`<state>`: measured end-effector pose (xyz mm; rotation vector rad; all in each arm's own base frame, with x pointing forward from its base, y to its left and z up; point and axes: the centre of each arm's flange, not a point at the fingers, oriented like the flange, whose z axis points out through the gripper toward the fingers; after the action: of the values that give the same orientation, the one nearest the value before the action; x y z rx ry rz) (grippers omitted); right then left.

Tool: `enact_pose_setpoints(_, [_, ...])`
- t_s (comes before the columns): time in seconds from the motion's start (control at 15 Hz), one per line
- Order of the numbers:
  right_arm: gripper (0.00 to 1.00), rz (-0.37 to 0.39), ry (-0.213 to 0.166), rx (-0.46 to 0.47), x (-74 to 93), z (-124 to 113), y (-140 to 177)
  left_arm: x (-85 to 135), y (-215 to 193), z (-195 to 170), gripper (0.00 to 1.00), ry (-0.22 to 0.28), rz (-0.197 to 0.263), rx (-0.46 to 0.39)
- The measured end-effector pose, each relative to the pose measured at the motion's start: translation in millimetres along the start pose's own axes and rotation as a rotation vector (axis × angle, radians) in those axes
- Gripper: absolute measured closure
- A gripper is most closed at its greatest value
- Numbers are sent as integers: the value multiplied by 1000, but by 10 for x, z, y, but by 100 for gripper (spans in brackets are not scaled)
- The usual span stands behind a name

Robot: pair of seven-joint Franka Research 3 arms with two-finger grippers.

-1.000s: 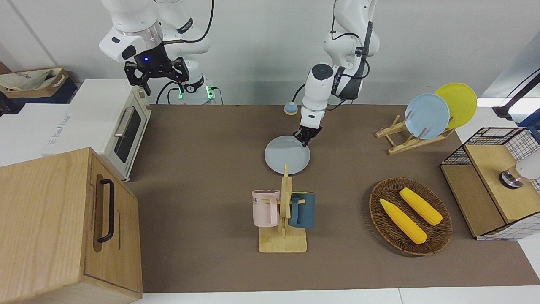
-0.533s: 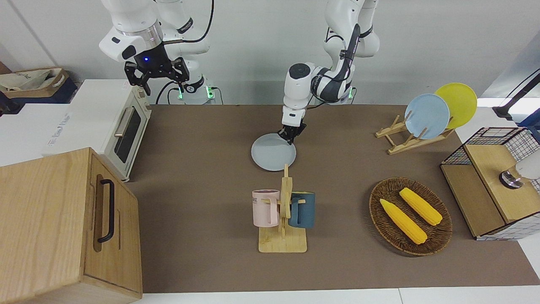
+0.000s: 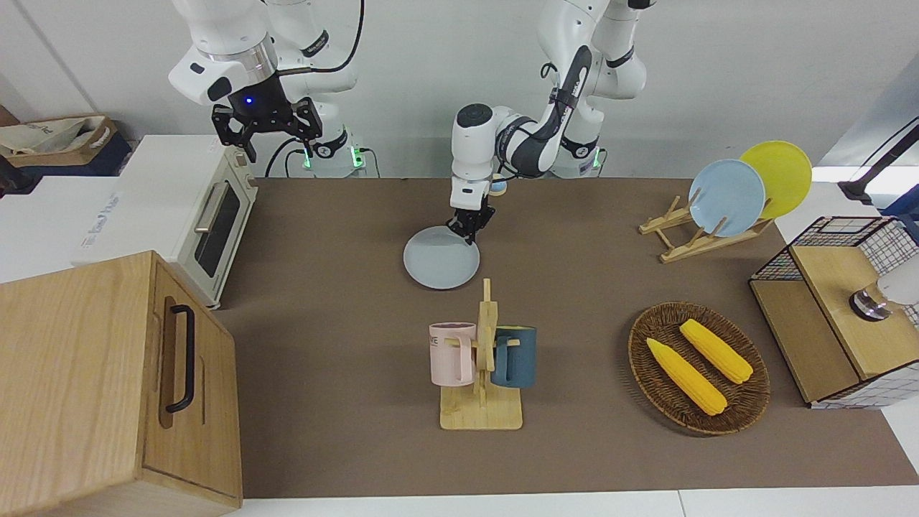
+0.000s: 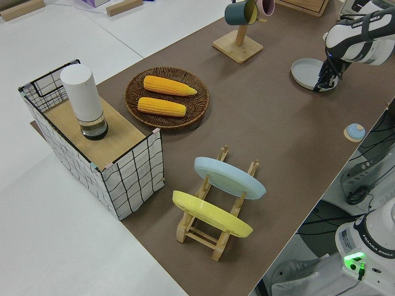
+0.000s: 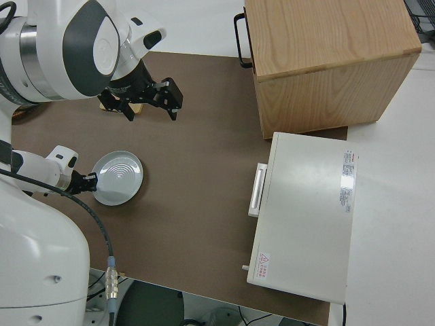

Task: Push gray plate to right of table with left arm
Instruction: 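Push the gray plate with the left gripper toward the toaster oven side, then hold the left gripper against the gray plate, nudging it slightly farther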

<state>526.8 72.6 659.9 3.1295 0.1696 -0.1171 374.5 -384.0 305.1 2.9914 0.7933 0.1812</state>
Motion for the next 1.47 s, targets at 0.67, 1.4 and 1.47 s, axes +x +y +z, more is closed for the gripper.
enact_pose_setpoints(0.67, [1,0,0,0,0,0,0,-437,415,-15,97,-18,-31,-10])
enact_pose_setpoints(1.4, [1,0,0,0,0,0,0,-786,885,-10,97,16,-55,3])
enact_pose_setpoints(1.47, [1,0,0,0,0,0,0,-817,924,-11,97,15,-57,3])
